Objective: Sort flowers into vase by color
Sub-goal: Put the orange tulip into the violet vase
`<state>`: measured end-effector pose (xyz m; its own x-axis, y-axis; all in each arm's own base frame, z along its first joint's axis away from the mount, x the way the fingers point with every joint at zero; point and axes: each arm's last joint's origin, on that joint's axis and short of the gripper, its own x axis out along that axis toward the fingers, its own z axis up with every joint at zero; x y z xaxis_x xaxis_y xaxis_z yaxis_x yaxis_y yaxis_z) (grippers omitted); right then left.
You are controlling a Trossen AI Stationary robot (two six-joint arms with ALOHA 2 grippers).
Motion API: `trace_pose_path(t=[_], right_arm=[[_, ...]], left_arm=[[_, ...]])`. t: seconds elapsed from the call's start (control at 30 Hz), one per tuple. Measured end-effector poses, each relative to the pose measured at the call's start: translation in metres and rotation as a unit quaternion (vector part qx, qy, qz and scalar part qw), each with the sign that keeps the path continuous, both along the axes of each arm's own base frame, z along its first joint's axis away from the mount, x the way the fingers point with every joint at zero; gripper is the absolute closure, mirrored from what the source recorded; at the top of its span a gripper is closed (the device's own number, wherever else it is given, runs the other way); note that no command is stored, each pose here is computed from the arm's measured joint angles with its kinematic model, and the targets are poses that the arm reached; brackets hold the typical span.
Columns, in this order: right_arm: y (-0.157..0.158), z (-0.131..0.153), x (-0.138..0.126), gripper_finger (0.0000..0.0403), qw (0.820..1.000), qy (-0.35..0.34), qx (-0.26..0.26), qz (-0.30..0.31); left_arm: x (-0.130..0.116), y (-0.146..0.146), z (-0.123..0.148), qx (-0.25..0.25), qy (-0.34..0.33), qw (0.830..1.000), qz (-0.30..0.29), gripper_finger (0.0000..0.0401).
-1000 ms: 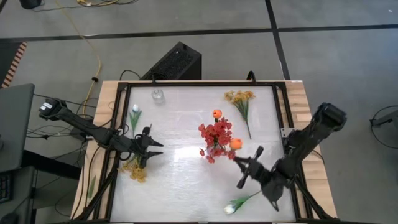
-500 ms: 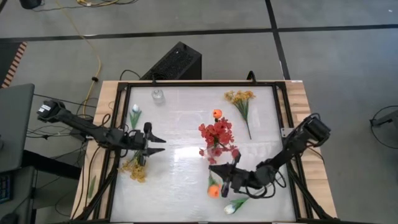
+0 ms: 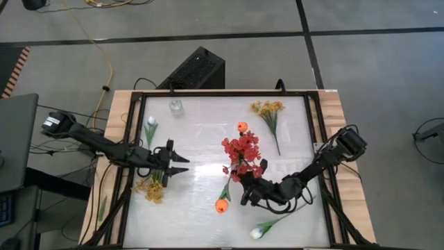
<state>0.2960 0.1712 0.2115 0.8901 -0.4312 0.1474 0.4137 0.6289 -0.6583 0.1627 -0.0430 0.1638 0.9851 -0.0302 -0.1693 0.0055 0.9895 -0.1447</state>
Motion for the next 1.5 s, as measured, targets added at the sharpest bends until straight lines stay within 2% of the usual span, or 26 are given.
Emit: trace_pose_path(t=[0.53, 0.77, 0.9, 1.1, 1.23, 1.37, 1.5], right_arm=[[-0.002, 0.000, -0.001, 0.0388, 0.999, 0.011, 0.004, -0.042], [-0.008, -0.001, -0.001, 0.0388, 0.995, 0.003, 0.043, -0.093], [-0.008, -0.001, -0.001, 0.0388, 0.995, 0.000, 0.045, -0.093], [-0.002, 0.002, -0.006, 0.0387, 0.994, -0.006, 0.050, -0.092], [0.006, 0.011, -0.015, 0.0386, 0.995, -0.033, 0.059, -0.078], [0.014, 0.017, -0.025, 0.0386, 0.994, -0.054, 0.071, -0.063], [0.025, 0.016, -0.034, 0.0386, 0.994, -0.042, 0.076, -0.060]], left_arm=[[0.002, -0.001, 0.000, 0.001, -0.006, 1.000, -0.001, 0.0255], [0.002, -0.001, 0.001, 0.005, -0.009, 1.000, -0.002, 0.0255], [0.002, 0.000, 0.007, 0.013, -0.039, 0.999, 0.003, 0.0255], [0.004, 0.002, 0.023, 0.060, -0.113, 0.992, 0.024, 0.0244], [0.025, 0.003, 0.032, 0.087, -0.103, 0.990, 0.029, 0.0212], [0.062, 0.000, 0.029, 0.110, -0.058, 0.992, 0.020, 0.0173], [0.096, 0.002, 0.022, 0.117, -0.031, 0.992, 0.034, 0.0150]])
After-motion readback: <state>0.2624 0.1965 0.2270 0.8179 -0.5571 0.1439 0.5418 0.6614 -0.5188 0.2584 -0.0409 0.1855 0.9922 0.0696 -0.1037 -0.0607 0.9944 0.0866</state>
